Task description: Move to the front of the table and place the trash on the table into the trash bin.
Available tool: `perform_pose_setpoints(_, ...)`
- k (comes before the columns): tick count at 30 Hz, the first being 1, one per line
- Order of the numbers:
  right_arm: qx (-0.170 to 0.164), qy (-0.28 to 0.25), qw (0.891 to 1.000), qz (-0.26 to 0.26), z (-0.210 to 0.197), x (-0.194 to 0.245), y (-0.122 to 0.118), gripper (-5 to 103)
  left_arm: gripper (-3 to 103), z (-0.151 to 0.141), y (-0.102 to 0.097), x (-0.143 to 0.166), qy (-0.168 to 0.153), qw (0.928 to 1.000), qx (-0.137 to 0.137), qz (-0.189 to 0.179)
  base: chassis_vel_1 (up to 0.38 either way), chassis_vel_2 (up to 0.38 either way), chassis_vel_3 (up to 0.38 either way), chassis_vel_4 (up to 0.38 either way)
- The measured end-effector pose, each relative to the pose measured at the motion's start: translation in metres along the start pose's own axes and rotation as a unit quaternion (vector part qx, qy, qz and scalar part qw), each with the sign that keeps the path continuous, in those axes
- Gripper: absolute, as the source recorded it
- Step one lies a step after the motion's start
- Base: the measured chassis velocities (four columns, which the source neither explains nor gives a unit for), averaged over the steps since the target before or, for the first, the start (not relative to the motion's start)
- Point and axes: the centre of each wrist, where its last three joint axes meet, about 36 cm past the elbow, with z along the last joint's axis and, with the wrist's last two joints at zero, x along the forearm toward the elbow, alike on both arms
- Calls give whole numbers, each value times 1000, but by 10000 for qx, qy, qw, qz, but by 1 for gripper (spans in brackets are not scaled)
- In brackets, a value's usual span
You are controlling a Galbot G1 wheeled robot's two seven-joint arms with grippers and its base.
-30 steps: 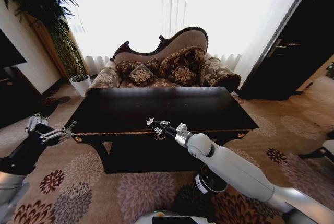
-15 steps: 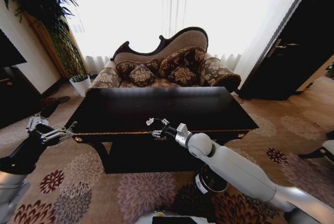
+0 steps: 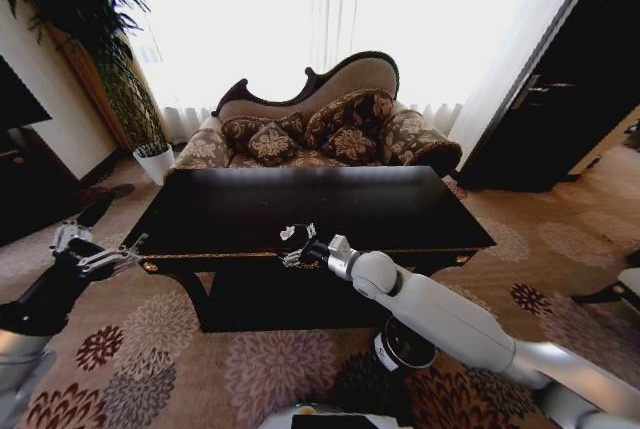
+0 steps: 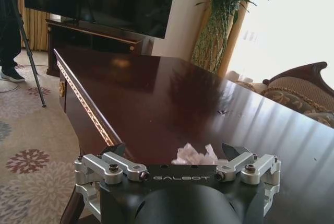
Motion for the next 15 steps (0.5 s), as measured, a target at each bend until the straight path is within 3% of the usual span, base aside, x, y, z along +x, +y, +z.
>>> perform_pose_setpoints(10,60,54,9999,74,-1,-8,-13,97,100,4,1,-1,-7,10000,29,-8,0,0,0,0)
perform_pose_setpoints(12,60,61,9999,72,0,-8,-13,93,100,4,1,-1,-6,10000,33,-8,0,0,0,0)
perform_pose_setpoints(15,43,74,10000,40,2,-8,-11,77,100,5,2,-1,-1,10000,35,-12,0,0,0,0)
